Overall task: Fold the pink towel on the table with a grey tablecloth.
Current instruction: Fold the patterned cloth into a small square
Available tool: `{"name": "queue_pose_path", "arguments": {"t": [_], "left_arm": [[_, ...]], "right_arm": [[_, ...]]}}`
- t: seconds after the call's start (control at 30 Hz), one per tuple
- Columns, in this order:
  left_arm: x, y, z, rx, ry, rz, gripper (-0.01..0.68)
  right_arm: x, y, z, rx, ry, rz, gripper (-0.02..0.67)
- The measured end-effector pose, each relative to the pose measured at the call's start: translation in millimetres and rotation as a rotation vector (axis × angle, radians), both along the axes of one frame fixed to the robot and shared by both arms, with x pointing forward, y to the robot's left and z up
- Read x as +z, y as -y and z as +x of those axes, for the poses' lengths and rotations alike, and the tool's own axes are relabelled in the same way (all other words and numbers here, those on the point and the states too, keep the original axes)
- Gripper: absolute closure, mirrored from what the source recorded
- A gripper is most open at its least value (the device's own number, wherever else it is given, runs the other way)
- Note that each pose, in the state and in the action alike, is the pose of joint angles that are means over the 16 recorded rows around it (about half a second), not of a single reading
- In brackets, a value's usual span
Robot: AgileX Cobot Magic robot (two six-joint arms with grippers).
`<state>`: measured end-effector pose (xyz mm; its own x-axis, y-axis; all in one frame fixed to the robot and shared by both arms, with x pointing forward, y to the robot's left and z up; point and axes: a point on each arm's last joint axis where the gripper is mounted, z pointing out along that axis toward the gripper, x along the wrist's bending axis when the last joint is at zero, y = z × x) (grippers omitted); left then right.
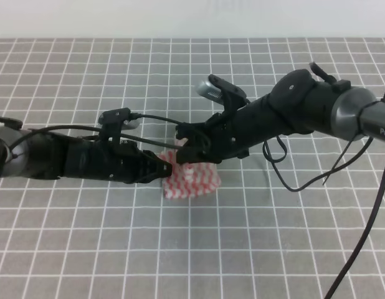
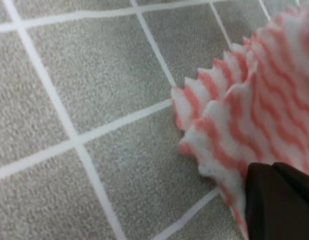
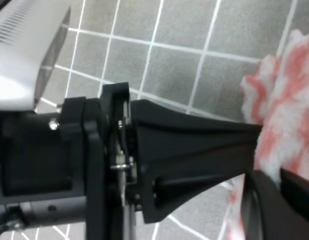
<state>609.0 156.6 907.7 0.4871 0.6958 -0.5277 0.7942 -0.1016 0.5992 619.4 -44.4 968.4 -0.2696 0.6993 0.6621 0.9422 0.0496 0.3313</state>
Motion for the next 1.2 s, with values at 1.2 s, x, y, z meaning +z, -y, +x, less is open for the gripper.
{"name": "queue_pose_path", "arguments": {"t": [1.2], "left_arm": [[2,-15,4,0.019,-0.009,-0.041,0.676]], "right_arm": [[-8,-5,0,-0.006,-0.043,0.027,0.599]]}}
